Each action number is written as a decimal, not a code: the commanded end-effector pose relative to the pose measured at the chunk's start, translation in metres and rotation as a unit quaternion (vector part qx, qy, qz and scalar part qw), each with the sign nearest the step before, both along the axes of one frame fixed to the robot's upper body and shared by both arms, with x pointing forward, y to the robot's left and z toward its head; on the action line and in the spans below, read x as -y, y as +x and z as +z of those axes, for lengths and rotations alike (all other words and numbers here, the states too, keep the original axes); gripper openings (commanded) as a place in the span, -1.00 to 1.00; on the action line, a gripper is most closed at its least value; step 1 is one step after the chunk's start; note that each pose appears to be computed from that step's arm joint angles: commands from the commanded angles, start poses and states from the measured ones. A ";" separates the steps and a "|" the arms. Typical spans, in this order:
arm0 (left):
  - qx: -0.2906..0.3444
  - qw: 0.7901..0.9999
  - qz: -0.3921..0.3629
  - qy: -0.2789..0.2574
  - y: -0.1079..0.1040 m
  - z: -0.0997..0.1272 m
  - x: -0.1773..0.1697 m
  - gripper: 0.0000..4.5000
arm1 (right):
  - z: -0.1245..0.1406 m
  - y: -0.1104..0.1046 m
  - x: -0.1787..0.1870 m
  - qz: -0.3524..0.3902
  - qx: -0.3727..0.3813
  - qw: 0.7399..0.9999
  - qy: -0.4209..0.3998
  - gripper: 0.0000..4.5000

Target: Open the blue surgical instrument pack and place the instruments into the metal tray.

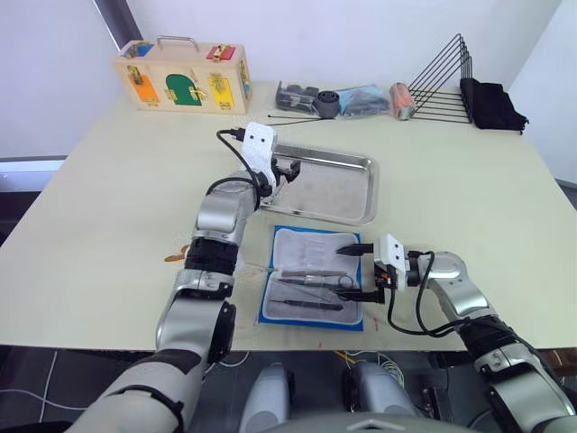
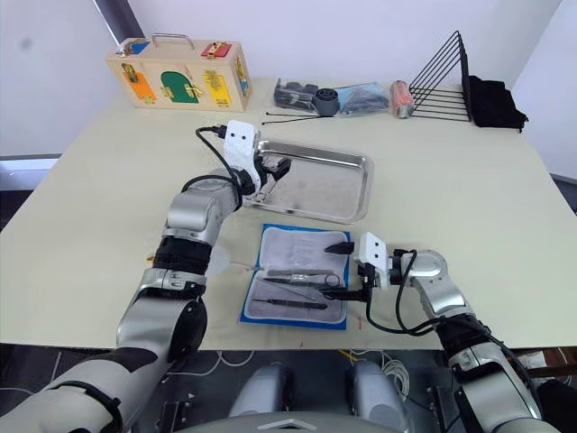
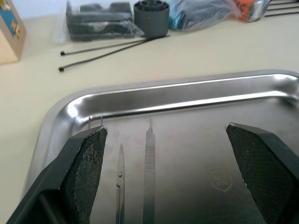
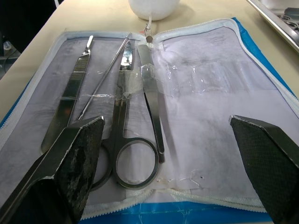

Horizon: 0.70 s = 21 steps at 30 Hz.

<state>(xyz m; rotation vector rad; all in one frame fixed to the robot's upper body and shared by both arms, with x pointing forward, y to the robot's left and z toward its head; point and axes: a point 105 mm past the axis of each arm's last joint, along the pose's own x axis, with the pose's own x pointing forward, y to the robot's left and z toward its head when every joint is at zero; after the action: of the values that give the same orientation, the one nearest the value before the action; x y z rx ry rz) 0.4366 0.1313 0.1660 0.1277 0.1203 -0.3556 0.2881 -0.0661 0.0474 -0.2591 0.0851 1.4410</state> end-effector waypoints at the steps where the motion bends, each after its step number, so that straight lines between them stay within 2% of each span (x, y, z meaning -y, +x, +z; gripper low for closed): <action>1: 0.085 0.994 -0.062 0.018 -0.012 0.028 0.005 0.91 | -0.048 -0.016 0.014 -0.019 -0.082 0.995 -0.058 1.00; 5: 0.087 0.987 -0.127 0.047 -0.030 0.019 -0.001 0.91 | -0.048 -0.016 0.013 -0.019 -0.082 0.995 -0.056 1.00; 8: 0.093 0.971 -0.215 0.046 -0.052 0.020 -0.004 0.91 | -0.048 -0.017 0.013 -0.019 -0.083 0.995 -0.056 1.00; 13: 0.065 0.937 -0.342 0.042 -0.092 0.014 -0.015 0.91 | -0.048 -0.016 0.015 -0.021 -0.082 0.995 -0.057 1.00; 18: 0.039 0.903 -0.421 0.071 -0.124 0.010 -0.032 0.91 | -0.049 -0.018 0.014 -0.020 -0.083 0.995 -0.056 1.00; 21: 0.009 0.869 -0.484 0.103 -0.147 0.010 -0.052 0.91 | -0.049 -0.019 0.012 -0.019 -0.083 0.995 -0.054 1.00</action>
<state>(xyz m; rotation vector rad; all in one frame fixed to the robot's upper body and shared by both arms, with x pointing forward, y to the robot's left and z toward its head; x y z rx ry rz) 0.3033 0.1750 0.1579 0.3395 0.1099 -1.2625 0.2878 -0.0662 0.0467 -0.2529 0.0768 1.4315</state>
